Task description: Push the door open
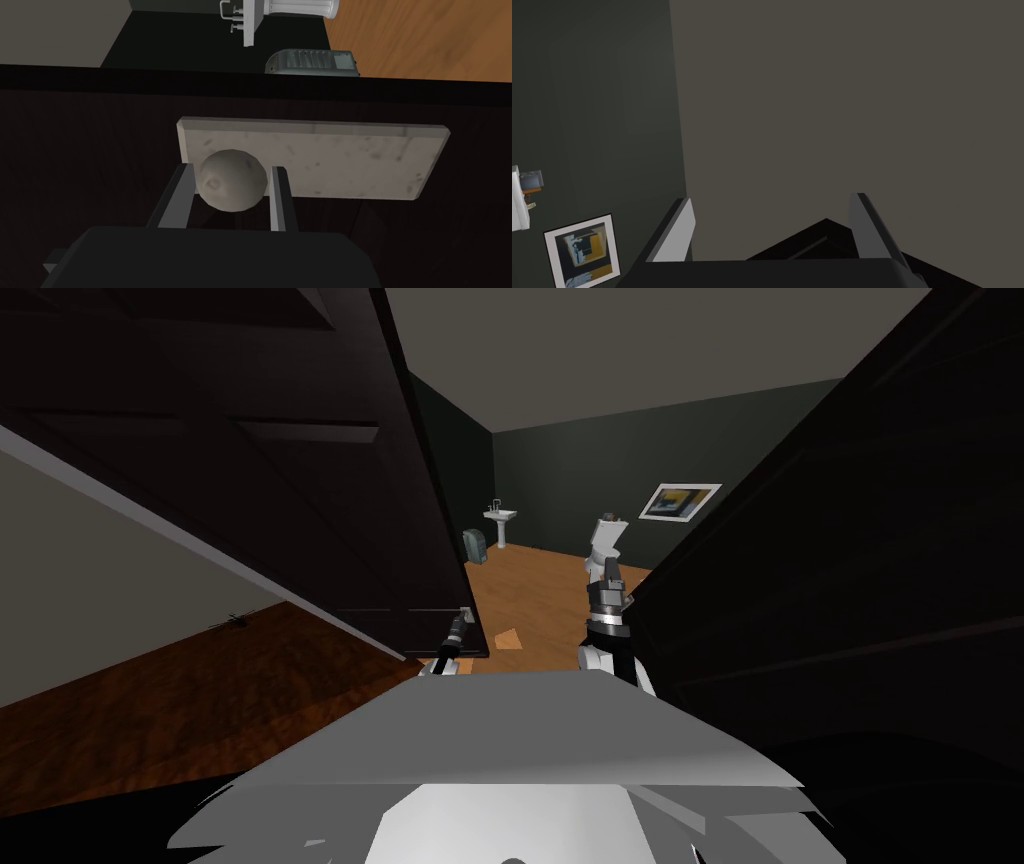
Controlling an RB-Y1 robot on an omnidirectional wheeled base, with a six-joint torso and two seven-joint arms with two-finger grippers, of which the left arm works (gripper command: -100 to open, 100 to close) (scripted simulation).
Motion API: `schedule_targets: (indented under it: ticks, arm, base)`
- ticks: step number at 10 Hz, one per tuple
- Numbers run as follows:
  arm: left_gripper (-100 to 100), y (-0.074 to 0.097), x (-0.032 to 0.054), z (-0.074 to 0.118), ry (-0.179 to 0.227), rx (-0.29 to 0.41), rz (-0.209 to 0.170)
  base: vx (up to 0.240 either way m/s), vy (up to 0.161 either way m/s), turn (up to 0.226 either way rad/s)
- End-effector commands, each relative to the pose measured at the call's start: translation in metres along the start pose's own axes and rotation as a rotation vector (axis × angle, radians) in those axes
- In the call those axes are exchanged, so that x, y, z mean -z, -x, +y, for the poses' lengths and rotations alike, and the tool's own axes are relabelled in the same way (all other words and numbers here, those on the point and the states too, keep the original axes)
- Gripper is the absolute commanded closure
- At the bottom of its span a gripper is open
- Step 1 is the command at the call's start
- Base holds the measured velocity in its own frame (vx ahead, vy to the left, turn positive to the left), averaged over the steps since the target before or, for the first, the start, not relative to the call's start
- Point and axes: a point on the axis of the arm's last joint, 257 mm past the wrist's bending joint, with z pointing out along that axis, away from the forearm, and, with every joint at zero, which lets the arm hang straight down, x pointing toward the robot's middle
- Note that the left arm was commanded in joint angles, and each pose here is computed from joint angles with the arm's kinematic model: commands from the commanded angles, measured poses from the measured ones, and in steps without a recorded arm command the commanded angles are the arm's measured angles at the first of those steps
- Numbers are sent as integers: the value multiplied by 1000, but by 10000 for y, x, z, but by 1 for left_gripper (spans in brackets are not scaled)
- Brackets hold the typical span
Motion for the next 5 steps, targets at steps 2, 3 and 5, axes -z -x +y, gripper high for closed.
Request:
schedule_targets:
  ticks: [2,3,5]
  arm:
    - [100,-1,7,5,1,1,0]
    - [100,-1,7,5,1,1,0]
    - [100,122,26,23,7,-2,-30]
  base:
    - [-11,0,3]
    - [0,0,0]
    - [147,-51,46]
